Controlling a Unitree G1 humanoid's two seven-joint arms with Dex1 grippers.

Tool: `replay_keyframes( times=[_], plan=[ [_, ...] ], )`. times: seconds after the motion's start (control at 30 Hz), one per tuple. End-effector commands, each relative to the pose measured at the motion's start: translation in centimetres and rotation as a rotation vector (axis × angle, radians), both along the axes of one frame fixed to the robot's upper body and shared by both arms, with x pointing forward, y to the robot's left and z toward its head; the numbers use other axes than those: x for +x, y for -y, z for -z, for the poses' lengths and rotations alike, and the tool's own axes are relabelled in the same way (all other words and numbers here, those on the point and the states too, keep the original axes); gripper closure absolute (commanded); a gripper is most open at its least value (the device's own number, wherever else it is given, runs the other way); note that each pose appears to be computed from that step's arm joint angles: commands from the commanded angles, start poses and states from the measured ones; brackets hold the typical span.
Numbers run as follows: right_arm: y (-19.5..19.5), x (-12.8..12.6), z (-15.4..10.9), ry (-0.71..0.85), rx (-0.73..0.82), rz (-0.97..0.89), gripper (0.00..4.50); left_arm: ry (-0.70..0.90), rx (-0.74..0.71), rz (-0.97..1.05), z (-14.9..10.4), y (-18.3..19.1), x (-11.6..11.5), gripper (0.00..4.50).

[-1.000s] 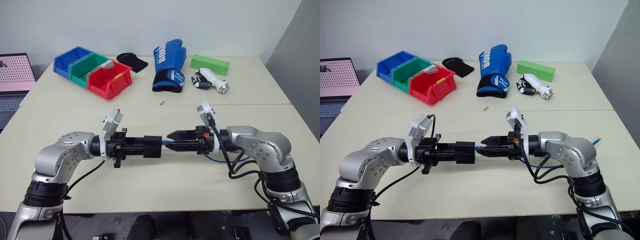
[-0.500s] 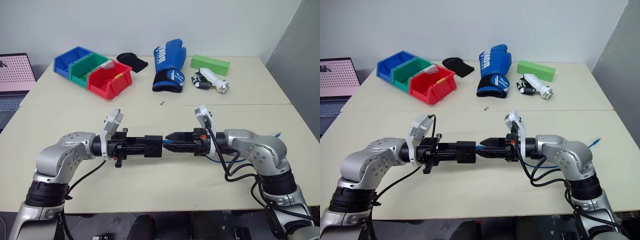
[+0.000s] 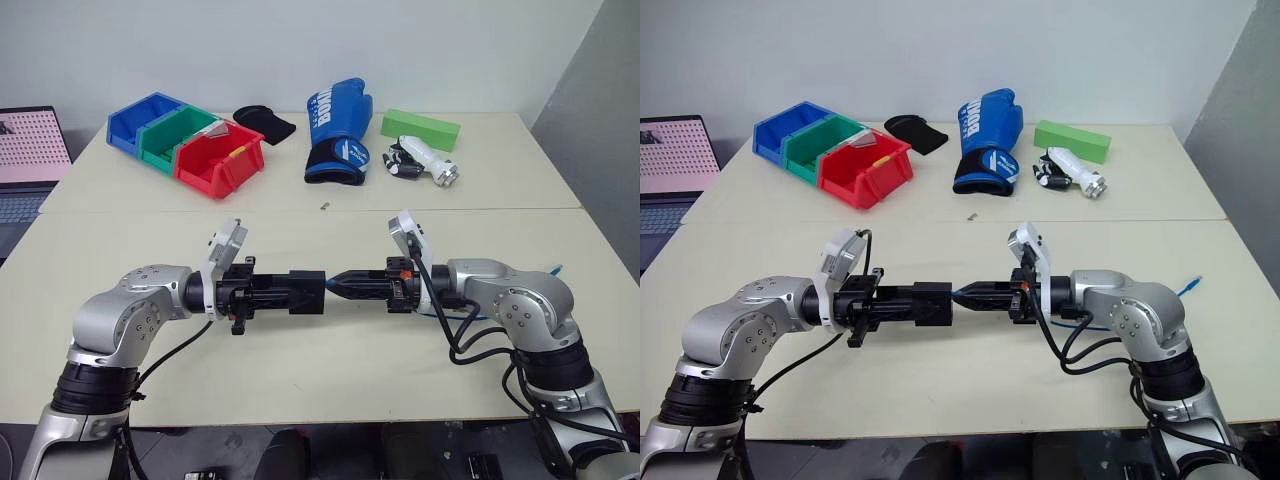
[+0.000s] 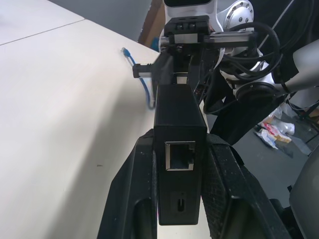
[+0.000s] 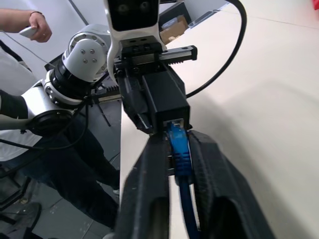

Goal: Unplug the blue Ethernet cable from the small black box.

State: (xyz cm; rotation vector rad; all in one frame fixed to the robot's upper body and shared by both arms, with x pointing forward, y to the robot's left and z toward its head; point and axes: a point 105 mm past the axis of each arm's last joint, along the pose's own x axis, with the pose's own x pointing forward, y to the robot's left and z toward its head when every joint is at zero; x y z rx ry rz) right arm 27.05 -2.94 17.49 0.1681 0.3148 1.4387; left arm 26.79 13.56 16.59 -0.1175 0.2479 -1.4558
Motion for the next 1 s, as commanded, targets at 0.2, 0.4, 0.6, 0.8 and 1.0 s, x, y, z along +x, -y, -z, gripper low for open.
replay_keyframes(
  times=[0.2,0.4,0.6,0.8,1.0],
  plan=[
    [-0.2,-0.3,-1.3,0.055,0.025,-0.017,4.40,0.040,-0.017,0.035,-0.7,0.6,-0.5,3.71],
    [1.3,0.3,-0.5,-0.004,0.004,0.014,4.40,0.041,-0.006,0.001,-0.9,-0.7,-0.4,3.71],
    [4.9,2.8,1.3,-0.016,-0.068,0.149,4.41,0.058,0.008,-0.094,-1.3,-2.7,0.4,3.71],
    [8.2,7.5,2.3,0.144,-0.151,0.433,4.42,0.073,0.037,-0.206,-1.3,-4.4,0.9,3.71],
    [10.7,12.7,4.7,0.453,-0.398,0.760,3.58,0.069,0.064,-0.290,-0.7,-4.5,1.7,3.71]
  ],
)
